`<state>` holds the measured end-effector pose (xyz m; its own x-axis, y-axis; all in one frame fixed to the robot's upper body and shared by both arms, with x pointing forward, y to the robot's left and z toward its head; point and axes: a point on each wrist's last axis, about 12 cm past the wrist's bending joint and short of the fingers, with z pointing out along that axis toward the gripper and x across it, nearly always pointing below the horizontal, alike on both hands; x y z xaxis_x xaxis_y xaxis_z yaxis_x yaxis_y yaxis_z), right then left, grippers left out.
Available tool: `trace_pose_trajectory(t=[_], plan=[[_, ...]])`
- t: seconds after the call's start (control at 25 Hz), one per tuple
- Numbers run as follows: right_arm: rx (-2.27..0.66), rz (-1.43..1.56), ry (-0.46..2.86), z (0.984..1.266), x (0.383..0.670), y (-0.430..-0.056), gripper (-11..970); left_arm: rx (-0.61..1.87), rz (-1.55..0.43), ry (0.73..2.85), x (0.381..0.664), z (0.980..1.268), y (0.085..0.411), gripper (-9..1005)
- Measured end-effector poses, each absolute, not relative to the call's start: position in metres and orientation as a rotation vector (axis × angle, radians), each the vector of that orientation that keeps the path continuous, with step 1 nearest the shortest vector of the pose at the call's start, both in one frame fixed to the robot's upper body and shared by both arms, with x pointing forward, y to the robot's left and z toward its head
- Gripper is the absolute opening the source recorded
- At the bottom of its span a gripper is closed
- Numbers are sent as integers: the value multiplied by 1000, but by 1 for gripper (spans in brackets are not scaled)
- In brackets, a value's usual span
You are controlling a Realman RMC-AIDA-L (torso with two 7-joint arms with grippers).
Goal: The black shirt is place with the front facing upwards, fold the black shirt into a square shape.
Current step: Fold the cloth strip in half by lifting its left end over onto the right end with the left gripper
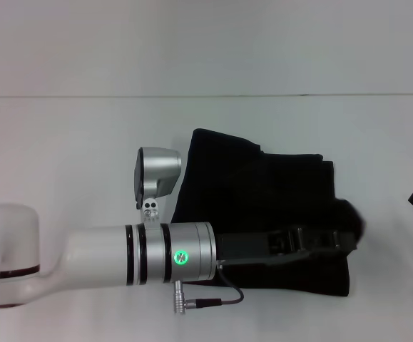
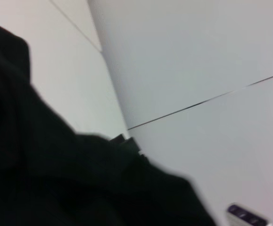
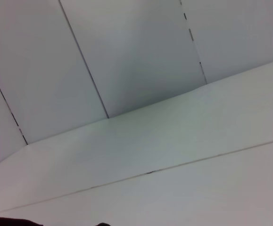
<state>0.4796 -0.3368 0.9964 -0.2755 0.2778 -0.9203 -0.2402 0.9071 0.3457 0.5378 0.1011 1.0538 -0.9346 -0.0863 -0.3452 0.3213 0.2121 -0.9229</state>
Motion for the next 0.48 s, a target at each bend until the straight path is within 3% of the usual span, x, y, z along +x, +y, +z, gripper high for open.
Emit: trace_pose_trajectory(t=[0.28,0.48], plan=[[35,496,1775,997,480,-338,925,225,-1803,2145,534,1055,97,567],[58,501,1737,1000,473,-343,925,368,-1878,2041,534,1070,99,671]])
